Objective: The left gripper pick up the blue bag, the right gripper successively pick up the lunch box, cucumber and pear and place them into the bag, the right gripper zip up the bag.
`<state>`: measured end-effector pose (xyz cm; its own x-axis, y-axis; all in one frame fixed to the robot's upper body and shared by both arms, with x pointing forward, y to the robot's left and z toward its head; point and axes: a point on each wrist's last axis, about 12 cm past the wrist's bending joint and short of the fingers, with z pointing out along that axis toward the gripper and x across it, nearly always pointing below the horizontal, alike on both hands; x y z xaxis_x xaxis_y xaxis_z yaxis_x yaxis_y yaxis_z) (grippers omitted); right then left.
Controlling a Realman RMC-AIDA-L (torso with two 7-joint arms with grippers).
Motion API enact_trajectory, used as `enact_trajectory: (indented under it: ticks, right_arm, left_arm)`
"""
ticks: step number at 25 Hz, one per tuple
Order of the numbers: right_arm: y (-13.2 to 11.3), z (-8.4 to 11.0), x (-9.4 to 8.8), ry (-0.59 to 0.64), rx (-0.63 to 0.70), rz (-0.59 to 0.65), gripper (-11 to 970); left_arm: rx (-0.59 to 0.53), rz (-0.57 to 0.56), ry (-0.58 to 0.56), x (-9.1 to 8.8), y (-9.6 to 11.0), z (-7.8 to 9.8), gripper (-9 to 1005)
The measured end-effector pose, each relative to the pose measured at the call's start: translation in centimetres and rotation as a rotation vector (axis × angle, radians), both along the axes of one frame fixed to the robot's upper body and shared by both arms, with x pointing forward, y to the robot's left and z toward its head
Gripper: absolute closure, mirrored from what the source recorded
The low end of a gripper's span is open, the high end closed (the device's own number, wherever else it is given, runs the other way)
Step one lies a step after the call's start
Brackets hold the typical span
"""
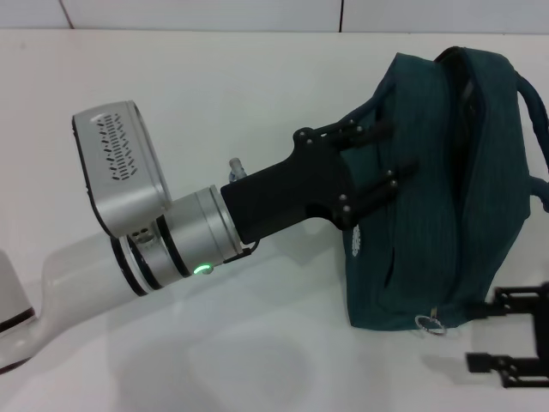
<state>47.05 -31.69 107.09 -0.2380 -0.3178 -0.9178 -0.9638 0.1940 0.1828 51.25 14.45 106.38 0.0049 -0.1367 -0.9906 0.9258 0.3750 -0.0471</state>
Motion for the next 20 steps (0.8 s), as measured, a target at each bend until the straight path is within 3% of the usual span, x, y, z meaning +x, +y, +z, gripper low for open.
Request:
enact_trajectory:
  ticks: [13,20]
  right_arm:
    - [3.6,-1.8,2.3,0.084,-0.109,0.051,339]
    - [4.5,-2.0,3.1,0.081,-0.089,0.035,412]
  left_arm:
    - [-0.001,-0.001,0.002,-0.1,0.0,-0.1,517]
    - [-0.001,-0.003,0.000,-0.1,0.0,0.0,515]
